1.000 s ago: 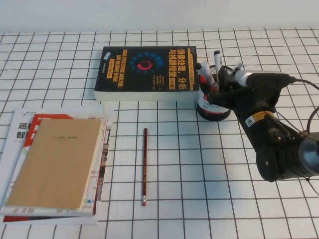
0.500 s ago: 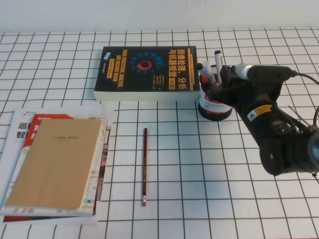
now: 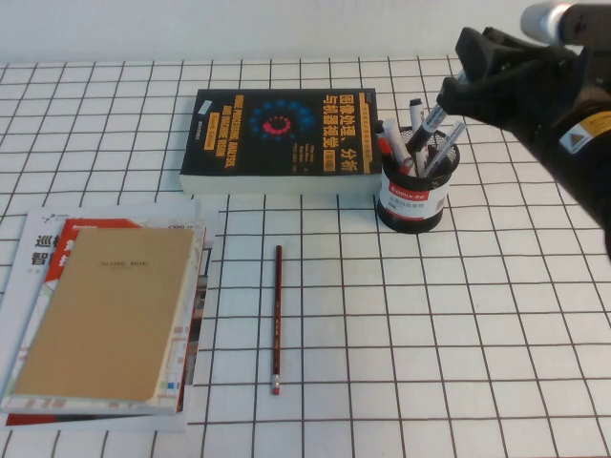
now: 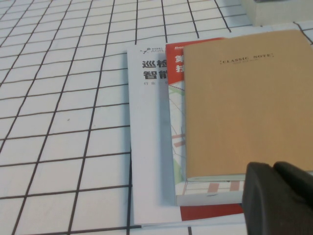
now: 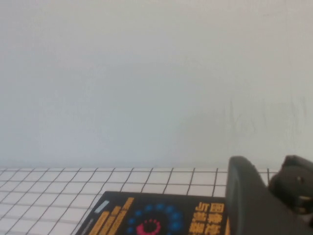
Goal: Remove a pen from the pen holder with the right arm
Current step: 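Take a marker out of the pen holder and lay it on the table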
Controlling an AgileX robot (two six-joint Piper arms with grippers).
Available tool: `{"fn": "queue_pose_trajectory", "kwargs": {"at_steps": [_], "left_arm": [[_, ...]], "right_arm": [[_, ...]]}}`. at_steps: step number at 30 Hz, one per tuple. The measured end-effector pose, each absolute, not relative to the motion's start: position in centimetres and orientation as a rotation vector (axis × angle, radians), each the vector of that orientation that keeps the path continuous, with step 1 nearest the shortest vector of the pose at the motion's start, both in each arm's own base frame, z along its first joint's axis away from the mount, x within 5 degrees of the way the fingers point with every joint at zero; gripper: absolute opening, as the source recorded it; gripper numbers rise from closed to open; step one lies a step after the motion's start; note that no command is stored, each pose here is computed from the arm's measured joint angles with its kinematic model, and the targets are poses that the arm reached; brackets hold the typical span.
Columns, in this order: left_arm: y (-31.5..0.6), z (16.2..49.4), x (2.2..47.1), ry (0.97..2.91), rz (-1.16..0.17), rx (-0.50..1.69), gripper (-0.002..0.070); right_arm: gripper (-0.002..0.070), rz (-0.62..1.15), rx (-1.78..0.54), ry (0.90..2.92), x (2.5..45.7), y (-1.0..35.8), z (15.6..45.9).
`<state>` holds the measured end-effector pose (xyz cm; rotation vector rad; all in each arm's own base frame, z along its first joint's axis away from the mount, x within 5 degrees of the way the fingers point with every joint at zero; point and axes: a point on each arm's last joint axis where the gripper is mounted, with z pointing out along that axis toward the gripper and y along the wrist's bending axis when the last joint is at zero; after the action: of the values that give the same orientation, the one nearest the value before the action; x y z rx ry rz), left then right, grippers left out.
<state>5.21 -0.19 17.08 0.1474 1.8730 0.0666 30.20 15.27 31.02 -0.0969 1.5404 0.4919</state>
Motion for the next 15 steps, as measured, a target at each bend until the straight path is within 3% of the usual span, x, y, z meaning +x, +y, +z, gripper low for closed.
{"fn": "queue_pose_trajectory", "kwargs": {"at_steps": [8,15], "left_arm": [[-0.2,17.1,5.2,1.873,0.067,0.147,-0.0004],[-0.2,17.1,5.2,1.873,0.067,0.147,-0.0004]], "right_arm": [[0.0113,0.544,-0.267,1.844,25.5,14.3,36.9],[0.0113,0.581,-0.406,2.264,24.4,15.8,36.2]]}}
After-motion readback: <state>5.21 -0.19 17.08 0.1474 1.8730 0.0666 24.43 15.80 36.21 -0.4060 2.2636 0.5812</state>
